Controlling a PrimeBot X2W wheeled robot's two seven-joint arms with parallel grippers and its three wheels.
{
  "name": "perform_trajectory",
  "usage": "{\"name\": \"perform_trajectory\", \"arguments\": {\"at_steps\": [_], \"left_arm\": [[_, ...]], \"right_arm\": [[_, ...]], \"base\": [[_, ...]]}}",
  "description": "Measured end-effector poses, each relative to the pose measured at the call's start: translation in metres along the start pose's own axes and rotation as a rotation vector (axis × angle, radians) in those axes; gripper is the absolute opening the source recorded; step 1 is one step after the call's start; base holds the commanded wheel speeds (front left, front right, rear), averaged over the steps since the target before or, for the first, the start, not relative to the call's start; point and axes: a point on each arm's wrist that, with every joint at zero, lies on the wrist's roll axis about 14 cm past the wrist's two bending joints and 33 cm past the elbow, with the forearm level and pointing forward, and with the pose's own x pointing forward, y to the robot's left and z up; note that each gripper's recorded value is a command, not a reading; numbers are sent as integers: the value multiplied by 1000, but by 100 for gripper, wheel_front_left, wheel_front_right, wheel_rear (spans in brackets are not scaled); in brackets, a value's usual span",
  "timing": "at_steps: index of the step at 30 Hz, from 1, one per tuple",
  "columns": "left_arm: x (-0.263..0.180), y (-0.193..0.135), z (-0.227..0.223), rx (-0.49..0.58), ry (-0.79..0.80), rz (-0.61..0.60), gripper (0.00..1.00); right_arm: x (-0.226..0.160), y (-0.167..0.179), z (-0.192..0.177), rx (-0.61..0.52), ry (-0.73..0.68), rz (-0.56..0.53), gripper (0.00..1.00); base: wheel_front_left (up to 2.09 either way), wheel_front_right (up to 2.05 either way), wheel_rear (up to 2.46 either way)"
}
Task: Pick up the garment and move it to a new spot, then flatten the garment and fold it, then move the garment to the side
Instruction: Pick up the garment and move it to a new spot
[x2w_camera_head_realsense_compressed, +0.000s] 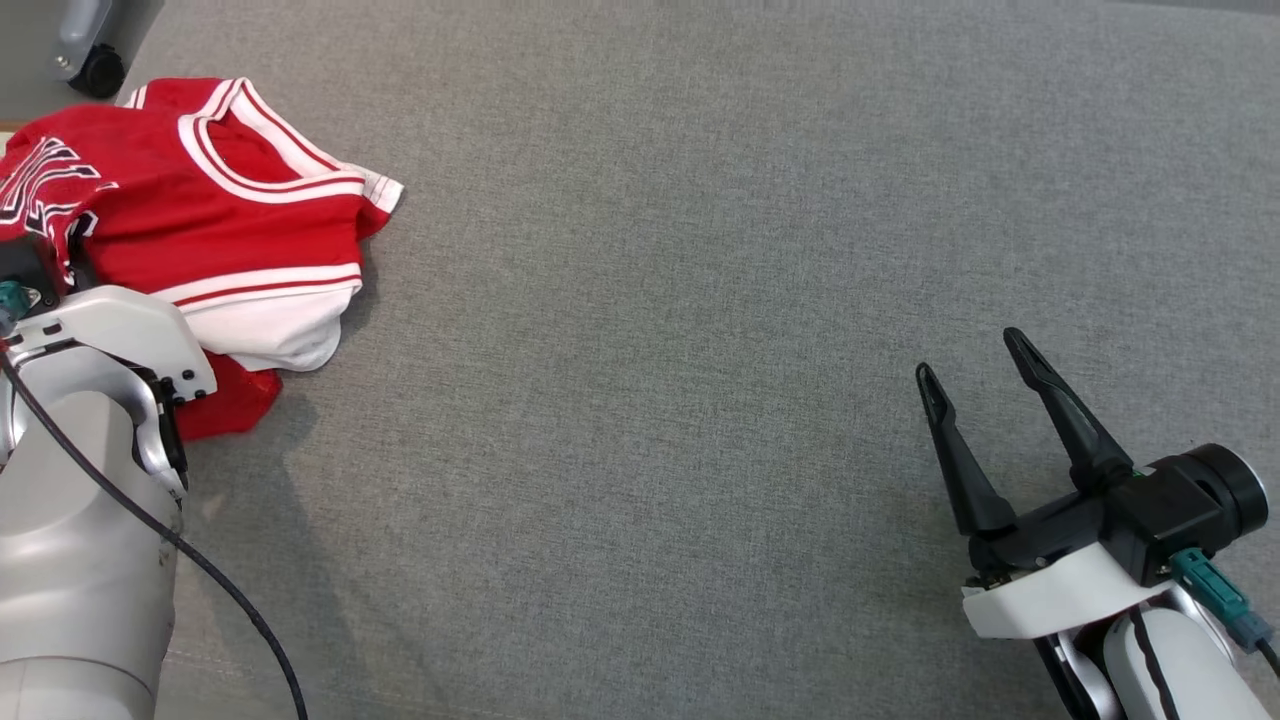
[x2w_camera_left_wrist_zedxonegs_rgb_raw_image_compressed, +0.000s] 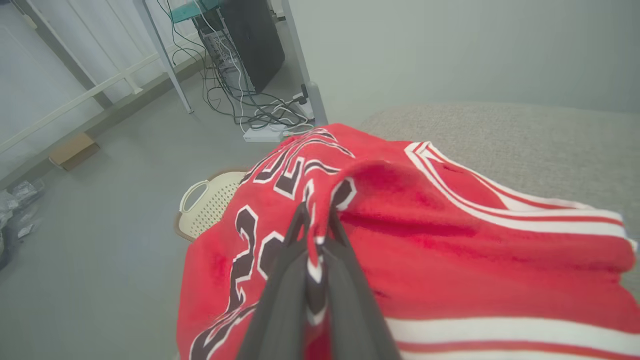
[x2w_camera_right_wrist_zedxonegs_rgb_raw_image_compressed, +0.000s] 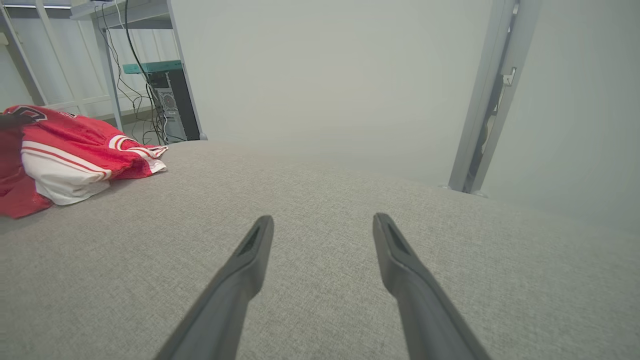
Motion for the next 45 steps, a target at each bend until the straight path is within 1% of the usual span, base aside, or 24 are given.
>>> {"name": "perform_trajectory", "arguments": {"at_steps": [2, 6, 14, 17, 21, 26, 32, 36, 42, 45], "left_arm": [[-1, 2, 13, -25, -43, -4, 0], [-7, 8, 55, -77, -185, -10, 0], [-33, 17, 121, -150, -409, -44, 0], [-43, 12, 143, -188, -475, -82, 0], [-56, 0, 171, -205, -560, -143, 0], [-73, -28, 203, -229, -639, -242, 0], [-98, -70, 238, -245, -716, -378, 0], [-117, -107, 252, -259, -731, -499, 0], [-140, -160, 261, -274, -709, -659, 0], [-155, -190, 262, -275, -690, -758, 0]], "right_arm": [[0, 4, 4, -1, -9, 6, 100], [0, 11, 15, 1, -33, 12, 100], [-9, 22, 35, 7, -71, -1, 100], [-14, 24, 43, 9, -88, -14, 100], [-24, 22, 51, 9, -99, -43, 100], [-37, 16, 62, 2, -124, -89, 100], [-56, 4, 70, -3, -139, -161, 100], [-68, -5, 76, -11, -152, -210, 100], [-89, -21, 83, -22, -167, -287, 100], [-101, -30, 85, -26, -172, -329, 100]], "base": [[0, 0, 0], [0, 0, 0], [0, 0, 0], [0, 0, 0], [0, 0, 0], [0, 0, 0], [0, 0, 0], [0, 0, 0], [0, 0, 0], [0, 0, 0]]}}
